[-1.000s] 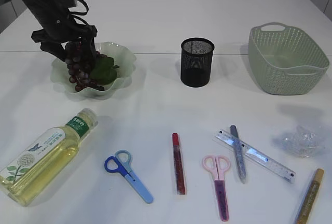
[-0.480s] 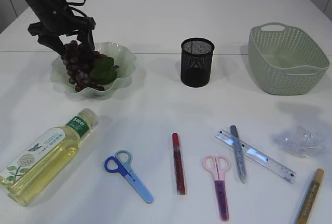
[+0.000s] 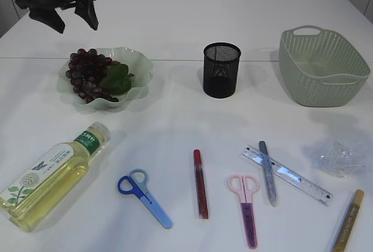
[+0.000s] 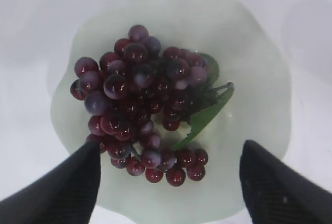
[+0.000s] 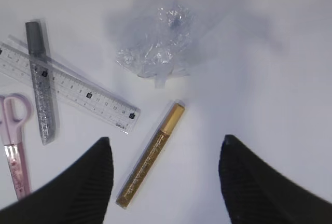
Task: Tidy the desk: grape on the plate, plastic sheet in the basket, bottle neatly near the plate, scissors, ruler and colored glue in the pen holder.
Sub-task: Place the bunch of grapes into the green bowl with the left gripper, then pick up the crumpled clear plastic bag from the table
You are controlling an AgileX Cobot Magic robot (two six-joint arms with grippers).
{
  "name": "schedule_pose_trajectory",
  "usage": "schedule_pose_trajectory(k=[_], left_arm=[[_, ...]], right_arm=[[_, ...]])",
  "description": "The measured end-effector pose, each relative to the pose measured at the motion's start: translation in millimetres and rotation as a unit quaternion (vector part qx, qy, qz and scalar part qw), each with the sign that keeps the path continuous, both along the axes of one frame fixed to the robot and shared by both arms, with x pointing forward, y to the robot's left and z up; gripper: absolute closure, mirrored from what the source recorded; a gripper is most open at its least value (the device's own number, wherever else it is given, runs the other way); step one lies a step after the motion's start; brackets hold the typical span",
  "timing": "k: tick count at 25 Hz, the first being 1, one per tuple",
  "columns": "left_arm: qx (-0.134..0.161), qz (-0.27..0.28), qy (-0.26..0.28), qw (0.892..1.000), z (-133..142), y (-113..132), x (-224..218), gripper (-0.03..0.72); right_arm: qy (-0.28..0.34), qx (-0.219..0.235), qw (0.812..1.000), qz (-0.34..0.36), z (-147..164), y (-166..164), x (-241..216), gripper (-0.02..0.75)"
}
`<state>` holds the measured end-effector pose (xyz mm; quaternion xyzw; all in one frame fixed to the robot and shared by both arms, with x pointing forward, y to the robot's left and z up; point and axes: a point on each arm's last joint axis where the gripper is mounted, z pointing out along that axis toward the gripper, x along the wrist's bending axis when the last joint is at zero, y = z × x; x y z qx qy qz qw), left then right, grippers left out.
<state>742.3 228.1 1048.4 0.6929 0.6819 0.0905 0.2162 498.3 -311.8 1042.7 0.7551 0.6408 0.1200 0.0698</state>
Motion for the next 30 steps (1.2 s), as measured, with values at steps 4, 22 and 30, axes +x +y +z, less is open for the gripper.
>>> schedule_pose_trajectory(k=[4, 22, 30], left_arm=[[-0.013, -0.002, -0.023, 1.0, 25, -1, -8, 0.085], [-0.037, -0.006, -0.04, 0.999, 47, -3, -17, 0.095], [-0.042, -0.007, -0.039, 0.998, 48, -4, -18, 0.098]], right_arm=[[0.015, 0.005, 1.0, -0.002, -12, 0, 9, 0.235], [0.072, 0.049, 0.995, -0.048, -98, 1, 66, 0.172], [0.074, 0.048, 0.994, -0.057, -120, 0, 75, 0.172]])
